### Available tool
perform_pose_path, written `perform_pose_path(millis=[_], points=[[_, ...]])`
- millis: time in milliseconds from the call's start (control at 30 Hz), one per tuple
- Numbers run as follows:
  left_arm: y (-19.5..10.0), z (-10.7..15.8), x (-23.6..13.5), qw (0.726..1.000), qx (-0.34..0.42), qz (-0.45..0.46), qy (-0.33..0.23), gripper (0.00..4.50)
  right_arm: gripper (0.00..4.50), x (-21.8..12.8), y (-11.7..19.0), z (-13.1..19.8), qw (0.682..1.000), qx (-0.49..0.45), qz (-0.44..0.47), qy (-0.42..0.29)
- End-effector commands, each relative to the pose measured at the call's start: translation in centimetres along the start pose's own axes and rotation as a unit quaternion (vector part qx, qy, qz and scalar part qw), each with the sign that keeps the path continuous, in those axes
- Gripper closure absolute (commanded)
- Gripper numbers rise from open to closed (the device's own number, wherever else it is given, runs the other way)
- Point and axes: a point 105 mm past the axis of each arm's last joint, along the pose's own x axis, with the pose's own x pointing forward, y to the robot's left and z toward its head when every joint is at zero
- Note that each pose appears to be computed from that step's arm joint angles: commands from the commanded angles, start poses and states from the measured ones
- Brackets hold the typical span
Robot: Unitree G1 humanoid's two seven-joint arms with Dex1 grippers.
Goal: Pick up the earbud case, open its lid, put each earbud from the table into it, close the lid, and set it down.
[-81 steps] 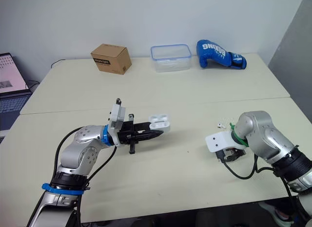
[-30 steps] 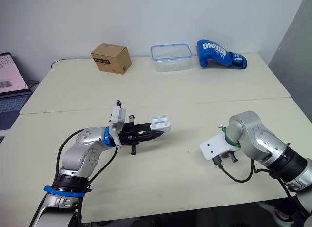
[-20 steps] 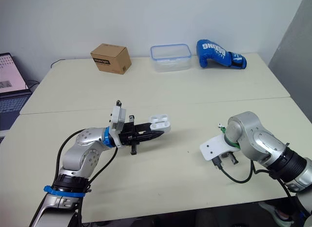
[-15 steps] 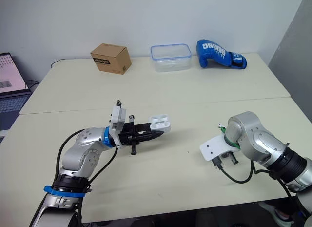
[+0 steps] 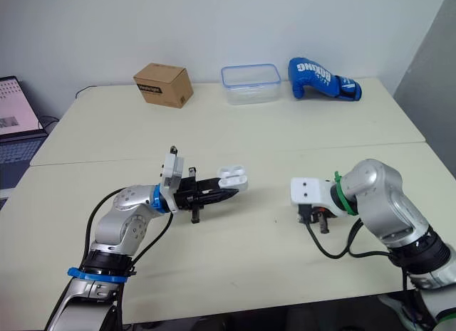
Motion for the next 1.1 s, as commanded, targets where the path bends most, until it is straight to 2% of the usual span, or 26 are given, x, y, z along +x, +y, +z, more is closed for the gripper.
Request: perform_pose_path(millis=[33, 167, 300, 500, 733, 1100], points=[[0.2, 0.7, -0.1, 1.0, 0.016, -0.009, -0.007, 3.75, 4.08, -1.5, 0.7, 2.1, 0.989, 0.077, -0.029, -0.121], [0.4, 0.5, 0.0, 1.0, 0.014, -0.016, -0.003, 3.75, 4.08, -2.1, 1.8, 4.0, 0.952, 0.159, -0.039, -0.257], [0.6, 0.5, 0.2, 1.0, 0.014, -0.023, 0.0, 3.75, 4.08, -2.8, 1.7, 6.6, 0.91, 0.186, -0.061, -0.366], [0.8, 0.5, 0.5, 0.999, 0.014, -0.032, 0.003, 3.75, 4.08, -2.7, 0.6, 10.2, 0.87, 0.168, -0.113, -0.451], [1.0, 0.6, 0.7, 0.999, 0.016, -0.035, 0.005, 3.75, 4.08, -1.4, 0.3, 12.7, 0.855, 0.17, -0.118, -0.476], [1.3, 0.9, 1.4, 0.999, 0.022, -0.03, -0.002, 3.75, 4.08, 0.5, 0.3, 13.5, 0.869, 0.209, -0.122, -0.431]])
